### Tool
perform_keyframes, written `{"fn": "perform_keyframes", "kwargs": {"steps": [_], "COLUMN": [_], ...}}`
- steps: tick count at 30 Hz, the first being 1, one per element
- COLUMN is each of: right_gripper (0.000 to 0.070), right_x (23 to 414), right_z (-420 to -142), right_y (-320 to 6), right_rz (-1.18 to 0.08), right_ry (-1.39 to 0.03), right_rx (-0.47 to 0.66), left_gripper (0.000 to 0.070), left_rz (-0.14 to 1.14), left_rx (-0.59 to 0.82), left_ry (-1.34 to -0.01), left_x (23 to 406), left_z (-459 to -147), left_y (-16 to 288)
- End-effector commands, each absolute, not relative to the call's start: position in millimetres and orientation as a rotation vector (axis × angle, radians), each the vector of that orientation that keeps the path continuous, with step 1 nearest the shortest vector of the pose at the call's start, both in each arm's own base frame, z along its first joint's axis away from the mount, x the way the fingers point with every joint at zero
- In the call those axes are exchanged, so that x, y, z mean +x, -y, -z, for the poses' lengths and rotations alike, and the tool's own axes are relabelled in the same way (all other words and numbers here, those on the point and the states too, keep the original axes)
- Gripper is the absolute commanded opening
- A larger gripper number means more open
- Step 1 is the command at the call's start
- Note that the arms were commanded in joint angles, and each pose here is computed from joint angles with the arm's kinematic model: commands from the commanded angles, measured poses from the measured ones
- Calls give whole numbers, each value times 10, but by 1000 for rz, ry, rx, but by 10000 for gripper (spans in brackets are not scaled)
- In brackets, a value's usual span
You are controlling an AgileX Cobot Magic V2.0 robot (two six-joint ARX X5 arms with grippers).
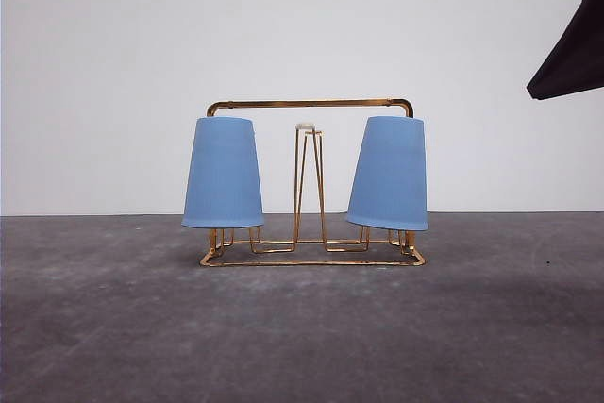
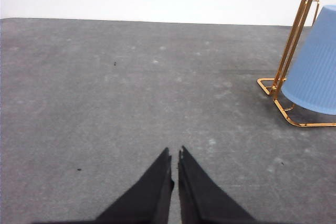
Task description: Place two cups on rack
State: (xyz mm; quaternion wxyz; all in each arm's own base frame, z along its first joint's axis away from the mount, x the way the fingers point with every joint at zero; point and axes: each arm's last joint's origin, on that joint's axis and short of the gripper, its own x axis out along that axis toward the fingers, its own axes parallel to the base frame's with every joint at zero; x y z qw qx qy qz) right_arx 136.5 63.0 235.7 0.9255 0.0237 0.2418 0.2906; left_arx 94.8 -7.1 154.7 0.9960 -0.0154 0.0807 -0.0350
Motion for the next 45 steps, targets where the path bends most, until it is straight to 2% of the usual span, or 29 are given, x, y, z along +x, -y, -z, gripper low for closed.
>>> {"fn": "perform_keyframes", "kwargs": {"steps": [1,5,7,9,22,29,33,45], "right_gripper": [17,18,18,18,18,18,18,18], "right_x": [1373,1372,1339,1283,991,956,964,968], "right_z": [-2375,-2373,-2381,-2364,-1788,-1511,-1544,-1580], "right_y": [-643,-639,-594,-531,-50,8,20,19], "right_rz": [-601,-600,-556,-517,-53,-4,9,7], "right_ry": [-488,-478,-456,-427,-265,-193,-125,-88], "right_rx": [57,21,-29,-29,67,98,116,118], "left_gripper": [0,0,0,0,0,0,0,0], "left_rz": [69,69,69,69,69,69,69,69], "left_rx": [-17,-17,-17,-17,-17,-17,-16,-16], "left_ry": [-178,-178,-178,-178,-178,-178,-178,-178], "left_x": [953,953,953,953,953,953,953,953], "left_z": [-1496,-1497,-1497,-1497,-1496,-1496,-1496,-1496], "left_y": [71,71,71,71,71,71,71,71]}}
